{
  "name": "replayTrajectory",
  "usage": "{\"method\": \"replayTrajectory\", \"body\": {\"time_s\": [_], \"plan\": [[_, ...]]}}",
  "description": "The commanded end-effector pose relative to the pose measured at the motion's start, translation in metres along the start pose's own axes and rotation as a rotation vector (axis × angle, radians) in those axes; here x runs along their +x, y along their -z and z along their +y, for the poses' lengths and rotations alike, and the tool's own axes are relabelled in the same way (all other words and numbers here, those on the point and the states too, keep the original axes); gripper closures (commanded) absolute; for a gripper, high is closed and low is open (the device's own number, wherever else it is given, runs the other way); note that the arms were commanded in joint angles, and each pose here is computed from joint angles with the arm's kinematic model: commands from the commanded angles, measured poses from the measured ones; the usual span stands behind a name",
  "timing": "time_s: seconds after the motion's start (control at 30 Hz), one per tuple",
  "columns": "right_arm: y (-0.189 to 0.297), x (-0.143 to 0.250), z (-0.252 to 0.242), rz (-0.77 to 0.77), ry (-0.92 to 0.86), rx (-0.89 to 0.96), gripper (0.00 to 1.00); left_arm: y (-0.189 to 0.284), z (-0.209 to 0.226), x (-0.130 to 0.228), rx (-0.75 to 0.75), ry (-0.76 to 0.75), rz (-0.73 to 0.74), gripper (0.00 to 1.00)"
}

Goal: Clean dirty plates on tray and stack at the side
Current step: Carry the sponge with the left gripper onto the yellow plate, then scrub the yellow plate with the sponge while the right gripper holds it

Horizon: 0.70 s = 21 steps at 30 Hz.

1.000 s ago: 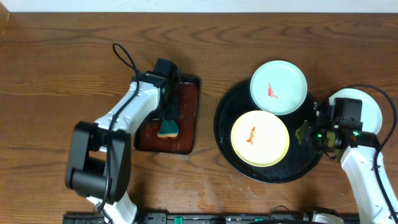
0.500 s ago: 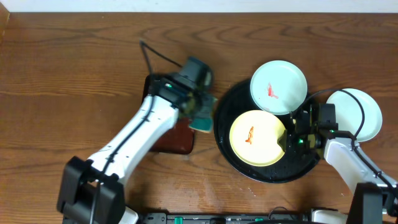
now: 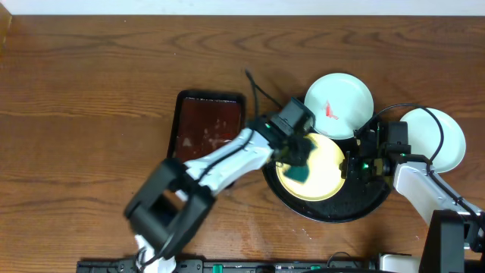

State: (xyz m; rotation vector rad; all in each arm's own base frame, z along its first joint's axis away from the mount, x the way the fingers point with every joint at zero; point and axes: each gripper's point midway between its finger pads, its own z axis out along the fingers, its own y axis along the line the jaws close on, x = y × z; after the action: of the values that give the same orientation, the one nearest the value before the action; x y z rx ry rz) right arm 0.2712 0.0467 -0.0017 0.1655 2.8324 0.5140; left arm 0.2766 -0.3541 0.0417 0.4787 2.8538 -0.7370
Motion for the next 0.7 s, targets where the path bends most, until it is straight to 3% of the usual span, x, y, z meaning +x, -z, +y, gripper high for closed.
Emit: {"method": "replayTrajectory", "body": {"time_s": [0.0, 0.2, 0.53, 0.67], "plan": [[-0.014, 0.025, -0.011, 0.085, -0.031, 0.045, 0.99, -0.025, -0.014, 0.019, 0.077, 0.041, 0.095, 0.92], [-0.014, 0.025, -0.011, 0.086, -0.031, 0.046, 0.99, -0.038, 0.007, 0.015, 0.013, 0.06, 0.08, 0.92], [-0.014, 0.027, -0.012, 0.093, -0.033, 0.047, 0.99, 0.003, 0.102, -0.009, -0.55, 0.001, -0.04, 0.92], [-0.014, 0.027, -0.012, 0.092, -0.033, 0.047, 0.99, 0.016, 0.112, -0.017, -0.642, -0.037, -0.062, 0.93]]}}
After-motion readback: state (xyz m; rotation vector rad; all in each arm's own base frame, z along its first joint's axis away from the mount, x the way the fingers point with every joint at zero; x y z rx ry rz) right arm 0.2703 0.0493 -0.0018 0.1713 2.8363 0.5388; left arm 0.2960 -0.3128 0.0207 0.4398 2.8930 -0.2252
